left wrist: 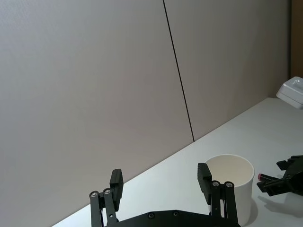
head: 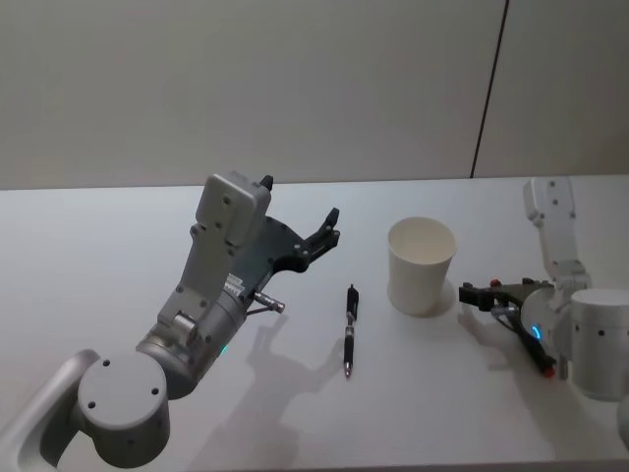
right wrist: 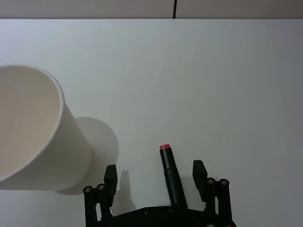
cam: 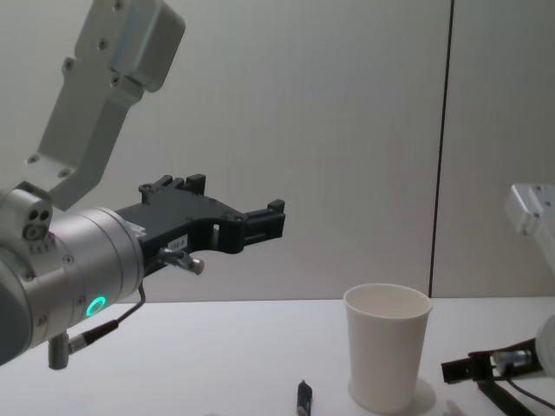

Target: Place the pen into the pen holder.

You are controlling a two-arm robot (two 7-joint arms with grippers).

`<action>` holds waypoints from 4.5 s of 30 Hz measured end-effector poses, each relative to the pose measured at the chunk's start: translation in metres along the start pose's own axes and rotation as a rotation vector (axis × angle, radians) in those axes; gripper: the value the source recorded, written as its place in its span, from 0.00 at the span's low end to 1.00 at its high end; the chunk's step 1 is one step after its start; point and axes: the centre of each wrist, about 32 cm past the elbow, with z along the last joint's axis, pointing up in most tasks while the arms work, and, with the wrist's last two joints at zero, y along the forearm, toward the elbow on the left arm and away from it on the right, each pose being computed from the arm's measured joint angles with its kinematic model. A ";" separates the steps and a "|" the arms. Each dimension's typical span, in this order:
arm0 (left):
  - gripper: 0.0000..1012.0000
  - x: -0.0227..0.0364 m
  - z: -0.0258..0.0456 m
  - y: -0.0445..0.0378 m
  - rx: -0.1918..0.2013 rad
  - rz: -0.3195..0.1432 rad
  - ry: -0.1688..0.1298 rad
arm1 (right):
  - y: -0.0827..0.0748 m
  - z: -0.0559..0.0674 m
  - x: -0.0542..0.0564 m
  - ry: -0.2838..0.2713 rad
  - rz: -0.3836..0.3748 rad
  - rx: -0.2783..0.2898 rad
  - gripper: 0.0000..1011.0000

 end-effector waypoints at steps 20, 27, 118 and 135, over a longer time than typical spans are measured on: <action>0.99 0.0000 0.0000 0.0000 0.000 0.000 0.000 | 0.008 0.007 -0.004 0.004 -0.025 -0.058 0.94; 0.99 0.0000 0.0000 0.0000 0.000 0.000 0.000 | 0.010 0.008 -0.004 0.001 -0.030 -0.073 0.77; 0.99 0.0000 0.0000 0.0000 0.000 0.000 0.000 | -0.015 0.036 0.000 -0.093 0.301 0.735 0.18; 0.99 0.0000 0.0000 0.0000 0.000 0.000 0.000 | 0.016 0.044 -0.005 -0.187 0.432 0.932 0.18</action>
